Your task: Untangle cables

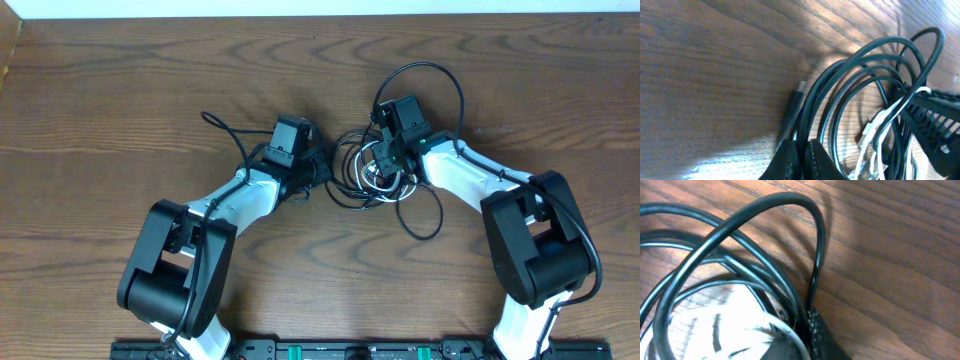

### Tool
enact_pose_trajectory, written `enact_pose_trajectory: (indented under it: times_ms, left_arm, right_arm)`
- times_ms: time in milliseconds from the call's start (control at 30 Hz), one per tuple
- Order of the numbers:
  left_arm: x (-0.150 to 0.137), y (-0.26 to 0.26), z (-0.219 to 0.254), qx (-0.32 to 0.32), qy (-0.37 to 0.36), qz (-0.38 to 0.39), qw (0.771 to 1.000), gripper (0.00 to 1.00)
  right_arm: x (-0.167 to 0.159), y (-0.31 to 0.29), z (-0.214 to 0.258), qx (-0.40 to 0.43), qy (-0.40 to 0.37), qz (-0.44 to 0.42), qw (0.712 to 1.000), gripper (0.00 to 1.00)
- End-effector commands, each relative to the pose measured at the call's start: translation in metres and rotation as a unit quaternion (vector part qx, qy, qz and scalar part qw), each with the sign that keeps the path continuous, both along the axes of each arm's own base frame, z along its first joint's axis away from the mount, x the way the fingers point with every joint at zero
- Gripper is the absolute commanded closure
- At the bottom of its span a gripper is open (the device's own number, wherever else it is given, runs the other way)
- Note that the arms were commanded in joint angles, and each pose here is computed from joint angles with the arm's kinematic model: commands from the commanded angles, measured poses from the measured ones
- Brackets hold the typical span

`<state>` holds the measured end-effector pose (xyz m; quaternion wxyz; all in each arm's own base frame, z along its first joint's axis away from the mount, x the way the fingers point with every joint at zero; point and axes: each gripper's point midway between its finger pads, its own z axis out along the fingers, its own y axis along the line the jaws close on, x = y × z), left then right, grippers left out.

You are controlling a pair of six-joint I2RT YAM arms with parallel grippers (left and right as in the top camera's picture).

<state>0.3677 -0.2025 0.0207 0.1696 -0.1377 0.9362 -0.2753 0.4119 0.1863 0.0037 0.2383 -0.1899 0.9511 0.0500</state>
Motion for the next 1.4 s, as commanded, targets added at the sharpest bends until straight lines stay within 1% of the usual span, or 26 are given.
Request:
enact_pose_trajectory:
  times_ms: [0,100,200,267,333,400,467,533,667,767,867,933,1000,1100,1133,1200,1267,1367]
  left_arm:
    - [-0.004,0.0,-0.004,0.0,0.005,-0.011,1.0,0.92]
    - [-0.003,0.002,-0.005,0.005,0.004,-0.008,1.0,0.92]
    - [0.001,0.009,-0.007,0.025,-0.004,0.007,1.0,0.92]
    - [0.004,0.015,-0.008,0.037,-0.007,0.021,0.999,0.92]
    - [0.007,0.02,-0.009,0.042,-0.004,0.048,0.998,0.92]
    - [0.01,0.025,-0.009,0.041,0.0,0.08,0.996,0.92]
    - [0.013,0.025,-0.008,0.034,0.0,0.093,0.995,0.92]
    - [0.015,0.023,-0.006,0.028,-0.004,0.094,0.995,0.92]
    - [0.015,0.021,-0.004,0.024,-0.007,0.087,0.996,0.92]
    - [0.021,0.034,-0.004,0.028,-0.011,0.096,0.995,0.92]
    - [0.031,0.056,-0.001,0.027,-0.013,0.124,0.992,0.92]
    - [0.037,0.073,-0.001,0.027,-0.013,0.145,0.989,0.92]
    - [0.039,0.09,-0.003,0.03,-0.005,0.165,0.986,0.92]
    - [0.035,0.109,-0.008,0.037,0.015,0.185,0.982,0.92]
    - [0.029,0.114,-0.013,0.043,0.03,0.189,0.981,0.92]
    - [0.024,0.115,-0.016,0.048,0.042,0.189,0.98,0.92]
    - [0.017,0.121,-0.021,0.065,0.056,0.195,0.977,0.92]
    - [0.016,0.138,-0.024,0.107,0.051,0.218,0.969,0.92]
  right_arm:
    - [-0.024,0.015,-0.014,0.036,0.053,0.038,0.997,0.99]
    - [-0.022,0.024,0.018,0.072,0.044,0.049,0.995,0.99]
    - [-0.027,0.037,0.072,0.135,0.024,0.081,0.987,0.99]
    - [-0.042,0.05,0.116,0.186,0.005,0.137,0.973,0.99]
    - [-0.065,0.057,0.16,0.229,-0.013,0.192,0.954,0.99]
    - [-0.084,0.061,0.184,0.25,-0.022,0.235,0.939,0.99]
    - [-0.1,0.062,0.193,0.256,-0.022,0.265,0.929,0.99]
    - [-0.105,0.057,0.187,0.238,-0.014,0.269,0.933,0.99]
    - [-0.098,0.029,0.149,0.151,0.021,0.212,0.965,0.99]
    - [-0.085,-0.004,0.124,0.068,0.039,0.12,0.99,0.99]
    - [-0.08,-0.029,0.117,0.01,0.039,0.073,0.997,0.99]
    - [-0.077,-0.042,0.115,-0.013,0.038,0.045,0.998,0.99]
    - [-0.075,-0.05,0.115,-0.016,0.04,0.019,0.999,0.99]
    - [-0.073,-0.055,0.121,0.005,0.038,-0.01,0.999,0.99]
    - [-0.071,-0.056,0.13,0.029,0.035,-0.027,0.999,0.99]
    - [-0.07,-0.059,0.142,0.053,0.026,-0.036,0.998,0.99]
    - [-0.065,-0.085,0.17,0.067,-0.014,-0.076,0.995,0.99]
    - [-0.063,-0.121,0.202,0.075,-0.066,-0.123,0.987,0.99]
